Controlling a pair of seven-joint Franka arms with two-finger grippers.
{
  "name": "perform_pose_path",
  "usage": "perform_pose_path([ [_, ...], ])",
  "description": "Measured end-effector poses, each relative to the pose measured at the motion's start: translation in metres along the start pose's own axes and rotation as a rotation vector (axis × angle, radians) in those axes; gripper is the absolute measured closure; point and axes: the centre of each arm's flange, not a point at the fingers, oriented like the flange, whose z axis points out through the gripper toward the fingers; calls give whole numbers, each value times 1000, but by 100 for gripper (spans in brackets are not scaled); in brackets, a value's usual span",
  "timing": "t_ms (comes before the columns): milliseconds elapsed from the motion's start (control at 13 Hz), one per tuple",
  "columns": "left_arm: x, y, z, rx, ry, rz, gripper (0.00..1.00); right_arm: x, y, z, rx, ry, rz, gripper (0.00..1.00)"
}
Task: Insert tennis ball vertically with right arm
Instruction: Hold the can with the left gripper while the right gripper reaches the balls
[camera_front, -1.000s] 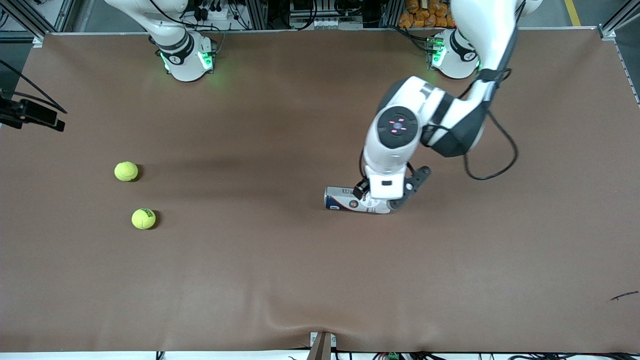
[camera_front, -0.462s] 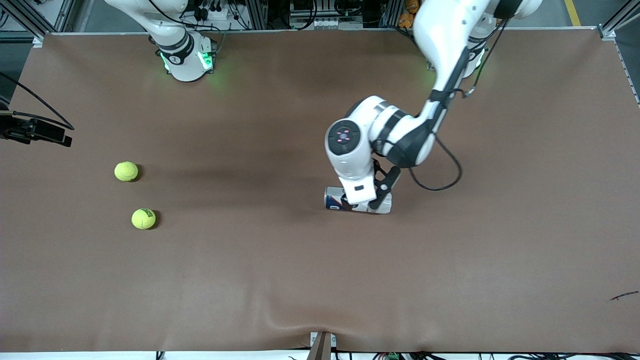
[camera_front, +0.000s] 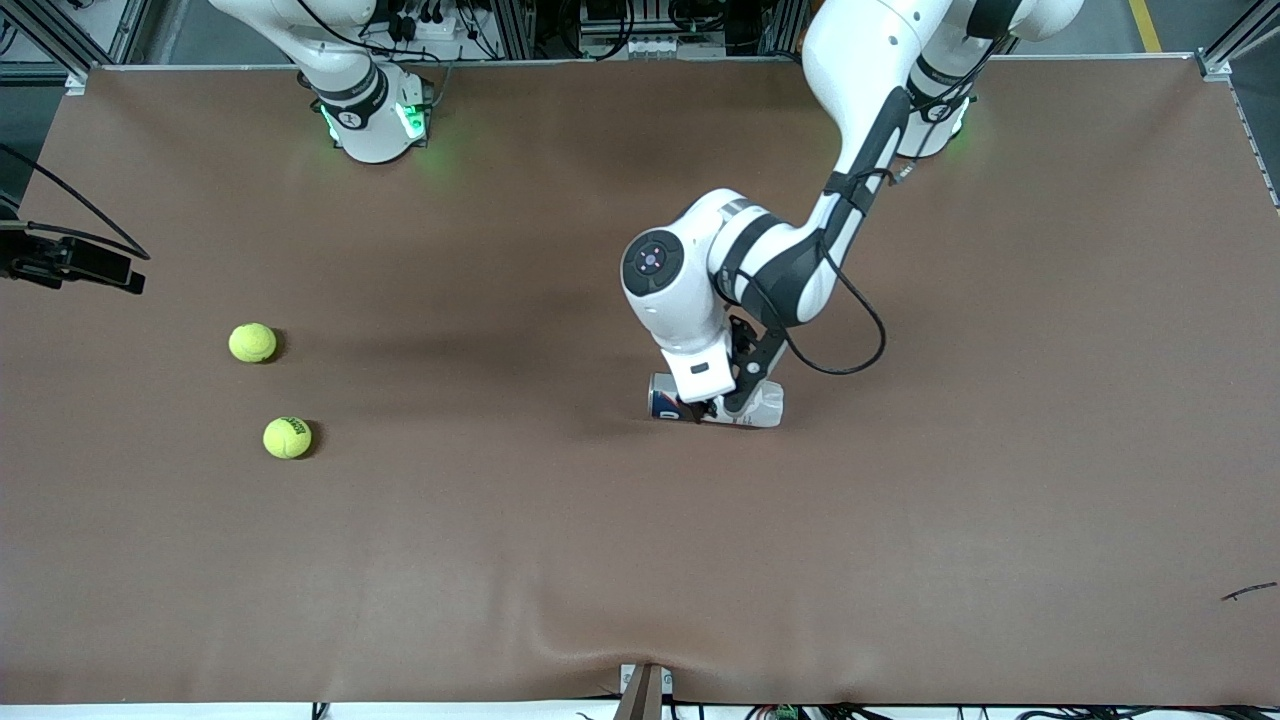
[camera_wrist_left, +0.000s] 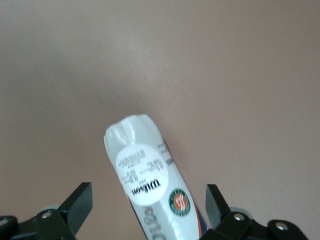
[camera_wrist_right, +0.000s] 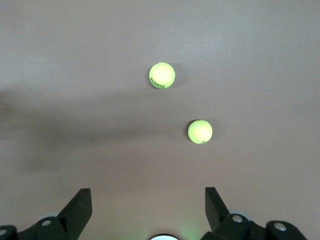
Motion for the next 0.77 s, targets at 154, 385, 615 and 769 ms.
perform_pose_path([
  [154,7,0,0,6,4,-100,0,0,-3,0,-1,0,-5,0],
  [385,-3,-2,1,16,8,-173,0,-1,-4,1,-1,-6,-7,0],
  [615,-11,-2,13,31,14,-237,0,-2,-13,2,-3,-17,-23,0],
  [769,-17,-2,30,54,23,-254,0,-6,-18,7,-4,-63,-31,0],
])
